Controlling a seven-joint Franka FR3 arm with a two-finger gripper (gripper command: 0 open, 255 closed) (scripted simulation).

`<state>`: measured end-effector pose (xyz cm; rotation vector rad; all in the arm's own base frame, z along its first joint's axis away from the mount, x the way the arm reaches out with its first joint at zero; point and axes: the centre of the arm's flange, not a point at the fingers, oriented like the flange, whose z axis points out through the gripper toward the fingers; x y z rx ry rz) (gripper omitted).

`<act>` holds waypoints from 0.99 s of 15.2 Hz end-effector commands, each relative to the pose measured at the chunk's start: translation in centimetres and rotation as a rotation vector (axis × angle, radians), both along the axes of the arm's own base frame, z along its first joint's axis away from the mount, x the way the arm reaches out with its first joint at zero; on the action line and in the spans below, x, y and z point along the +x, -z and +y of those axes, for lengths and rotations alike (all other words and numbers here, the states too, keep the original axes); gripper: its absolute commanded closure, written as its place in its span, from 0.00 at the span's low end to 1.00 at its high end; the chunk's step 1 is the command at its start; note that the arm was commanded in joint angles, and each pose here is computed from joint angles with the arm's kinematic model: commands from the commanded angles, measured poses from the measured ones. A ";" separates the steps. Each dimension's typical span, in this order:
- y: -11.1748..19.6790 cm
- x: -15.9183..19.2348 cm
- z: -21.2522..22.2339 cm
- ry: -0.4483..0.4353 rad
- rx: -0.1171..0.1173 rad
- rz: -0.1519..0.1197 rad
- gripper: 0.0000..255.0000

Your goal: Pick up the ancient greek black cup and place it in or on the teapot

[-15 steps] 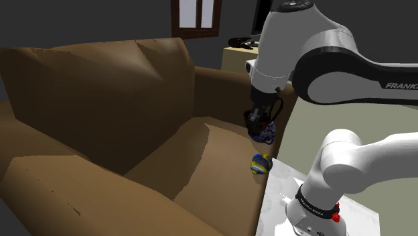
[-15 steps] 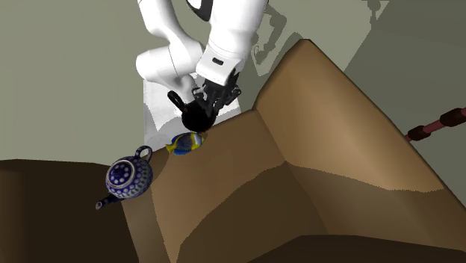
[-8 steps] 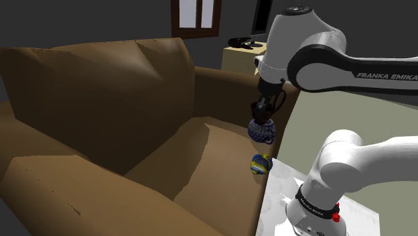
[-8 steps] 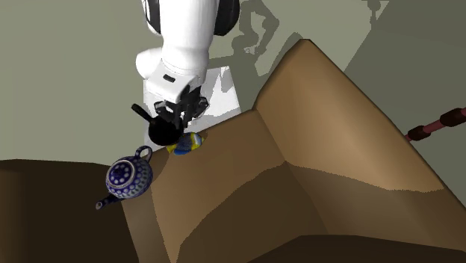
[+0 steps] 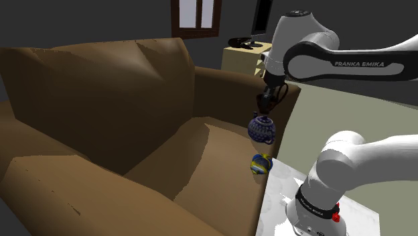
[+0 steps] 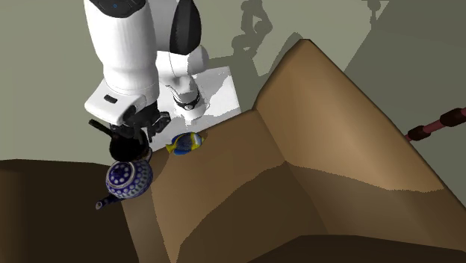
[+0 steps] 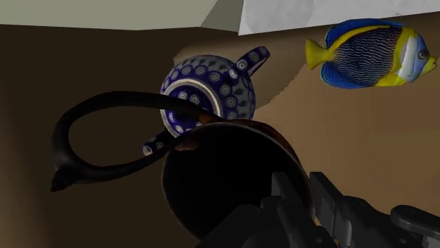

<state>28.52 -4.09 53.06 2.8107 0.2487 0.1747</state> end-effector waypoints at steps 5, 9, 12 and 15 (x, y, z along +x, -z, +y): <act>0.4 2.1 -7.6 -0.002 -0.002 0.000 1.00; 1.0 2.9 -10.7 -0.002 -0.002 0.000 1.00; 2.6 2.9 -10.7 -0.002 -0.002 0.000 1.00; 4.2 2.9 -10.7 -0.002 -0.002 0.000 1.00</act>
